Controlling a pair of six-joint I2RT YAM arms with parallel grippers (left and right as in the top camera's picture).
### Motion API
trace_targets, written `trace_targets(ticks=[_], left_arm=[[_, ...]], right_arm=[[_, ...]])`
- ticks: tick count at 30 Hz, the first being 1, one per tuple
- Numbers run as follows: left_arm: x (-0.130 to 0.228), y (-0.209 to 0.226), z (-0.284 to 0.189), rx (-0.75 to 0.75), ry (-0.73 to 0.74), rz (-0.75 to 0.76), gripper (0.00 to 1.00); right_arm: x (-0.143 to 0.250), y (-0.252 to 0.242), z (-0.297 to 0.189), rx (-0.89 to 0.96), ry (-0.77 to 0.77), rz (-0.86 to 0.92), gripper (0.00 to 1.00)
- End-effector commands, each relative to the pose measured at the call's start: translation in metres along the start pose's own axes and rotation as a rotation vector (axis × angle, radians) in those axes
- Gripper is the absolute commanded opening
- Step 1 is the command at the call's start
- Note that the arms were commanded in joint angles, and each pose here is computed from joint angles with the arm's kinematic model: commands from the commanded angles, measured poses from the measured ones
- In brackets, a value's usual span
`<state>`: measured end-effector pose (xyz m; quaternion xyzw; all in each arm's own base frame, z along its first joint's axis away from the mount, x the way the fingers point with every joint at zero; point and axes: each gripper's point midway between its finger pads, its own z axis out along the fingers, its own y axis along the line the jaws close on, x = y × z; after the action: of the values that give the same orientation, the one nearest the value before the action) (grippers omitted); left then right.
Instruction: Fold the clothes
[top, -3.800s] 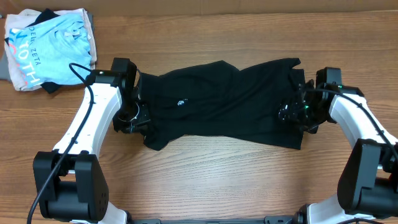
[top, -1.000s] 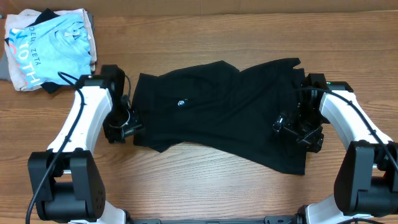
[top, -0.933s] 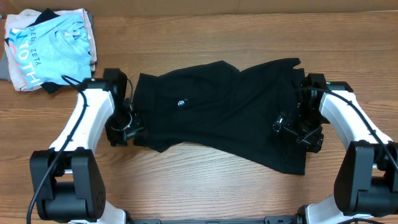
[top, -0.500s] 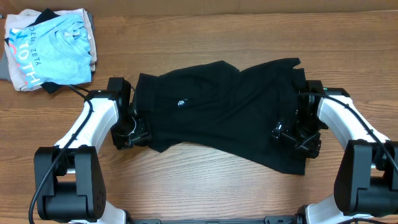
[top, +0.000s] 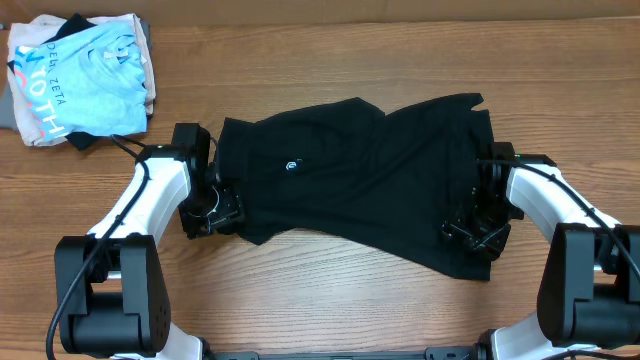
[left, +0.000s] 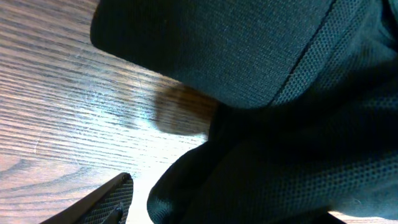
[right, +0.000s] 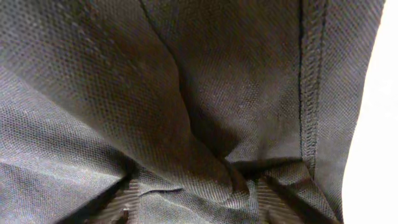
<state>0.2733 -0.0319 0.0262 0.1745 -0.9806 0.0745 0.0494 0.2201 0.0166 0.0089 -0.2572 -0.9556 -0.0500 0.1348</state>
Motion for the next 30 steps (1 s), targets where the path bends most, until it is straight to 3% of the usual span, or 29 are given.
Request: trace_targets(ticks=[1,10,12,15,25,30], left_arm=[[0.003,-0.003,0.002,0.009,0.010,0.009,0.70],[0.003,-0.003,0.002,0.009,0.009,0.010,0.71],[0.003,-0.003,0.002,0.009,0.010,0.010,0.72],[0.003,-0.003,0.002,0.009,0.010,0.010,0.72],[0.003,-0.003,0.002,0.008,0.012,0.010,0.72],[0.005,-0.002,0.002,0.006,0.019,0.008,0.72]], right_arm=[[0.001,0.001,0.001,-0.007,0.007,0.003,0.55],[0.008,-0.005,0.013,0.002,0.024,0.006,0.50],[0.008,-0.005,0.013,0.002,0.023,0.006,0.45],[0.007,-0.004,0.013,0.000,0.017,0.006,0.30],[-0.002,0.002,-0.002,-0.006,-0.004,0.006,0.05],[-0.006,0.002,-0.016,0.014,-0.013,0.006,0.04]])
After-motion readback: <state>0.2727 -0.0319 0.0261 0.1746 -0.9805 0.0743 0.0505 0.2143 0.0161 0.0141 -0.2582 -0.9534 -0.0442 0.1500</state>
